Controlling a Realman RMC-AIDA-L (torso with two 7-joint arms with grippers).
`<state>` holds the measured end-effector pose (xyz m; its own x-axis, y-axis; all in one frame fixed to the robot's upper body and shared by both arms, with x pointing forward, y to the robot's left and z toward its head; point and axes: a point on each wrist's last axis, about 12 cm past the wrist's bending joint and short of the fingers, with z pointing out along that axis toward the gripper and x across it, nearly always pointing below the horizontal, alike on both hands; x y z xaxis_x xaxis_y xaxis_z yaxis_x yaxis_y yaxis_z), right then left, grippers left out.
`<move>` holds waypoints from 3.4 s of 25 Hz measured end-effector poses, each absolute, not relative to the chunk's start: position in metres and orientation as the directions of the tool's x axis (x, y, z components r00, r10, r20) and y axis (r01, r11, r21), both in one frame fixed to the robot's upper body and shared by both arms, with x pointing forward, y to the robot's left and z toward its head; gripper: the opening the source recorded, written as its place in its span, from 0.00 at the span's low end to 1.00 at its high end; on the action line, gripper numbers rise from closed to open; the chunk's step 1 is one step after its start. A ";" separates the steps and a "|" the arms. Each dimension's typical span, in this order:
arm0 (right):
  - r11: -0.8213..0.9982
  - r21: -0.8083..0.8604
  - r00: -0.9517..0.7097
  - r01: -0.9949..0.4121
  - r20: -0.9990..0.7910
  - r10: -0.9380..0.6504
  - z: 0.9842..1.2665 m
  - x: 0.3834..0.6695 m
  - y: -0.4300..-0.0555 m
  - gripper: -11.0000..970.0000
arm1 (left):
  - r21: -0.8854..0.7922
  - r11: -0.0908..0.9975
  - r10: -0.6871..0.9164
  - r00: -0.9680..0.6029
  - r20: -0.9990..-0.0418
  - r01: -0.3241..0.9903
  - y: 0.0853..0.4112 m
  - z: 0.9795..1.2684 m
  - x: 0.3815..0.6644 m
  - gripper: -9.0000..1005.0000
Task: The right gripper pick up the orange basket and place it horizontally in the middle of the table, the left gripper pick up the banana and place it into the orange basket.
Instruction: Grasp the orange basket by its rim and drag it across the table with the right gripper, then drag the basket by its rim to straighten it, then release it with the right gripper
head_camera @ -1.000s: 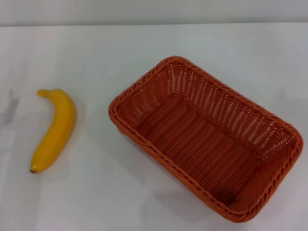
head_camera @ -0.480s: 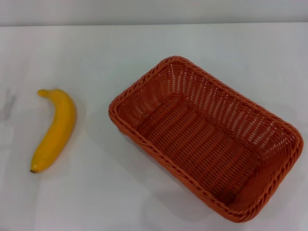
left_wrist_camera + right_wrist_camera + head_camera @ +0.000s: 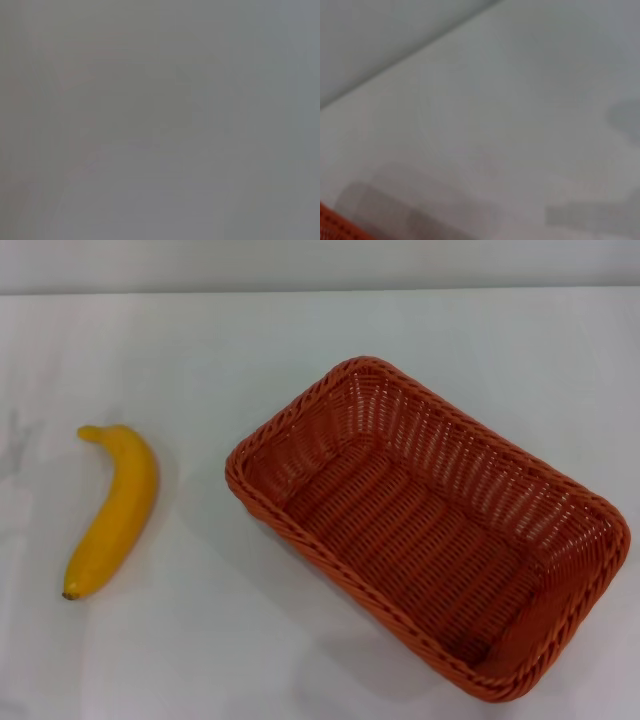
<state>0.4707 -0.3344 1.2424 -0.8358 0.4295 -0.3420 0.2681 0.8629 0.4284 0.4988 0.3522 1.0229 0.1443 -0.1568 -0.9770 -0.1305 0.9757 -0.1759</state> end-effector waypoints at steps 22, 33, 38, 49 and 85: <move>0.850 0.464 -0.939 0.249 -0.098 0.329 1.220 0.472 -0.257 0.82 | -0.170 0.975 -0.145 0.169 -0.975 -0.143 0.357 1.029 0.504 0.89; 0.858 0.448 -0.950 0.250 -0.058 0.307 1.196 0.480 -0.245 0.80 | -0.178 0.973 -0.153 0.168 -0.974 -0.147 0.358 1.028 0.502 0.89; 0.863 0.448 -0.955 0.236 -0.056 0.290 1.185 0.486 -0.241 0.78 | -0.178 0.973 -0.153 0.168 -0.974 -0.146 0.358 1.028 0.502 0.89; 0.871 0.449 -0.965 0.198 -0.069 0.255 1.182 0.491 -0.244 0.57 | -0.178 0.973 -0.153 0.167 -0.974 -0.150 0.359 1.027 0.501 0.89; 0.843 0.537 -0.991 0.027 -0.096 0.092 1.241 0.543 -0.260 0.21 | -0.169 0.974 -0.142 0.173 -0.975 -0.149 0.361 1.030 0.504 0.89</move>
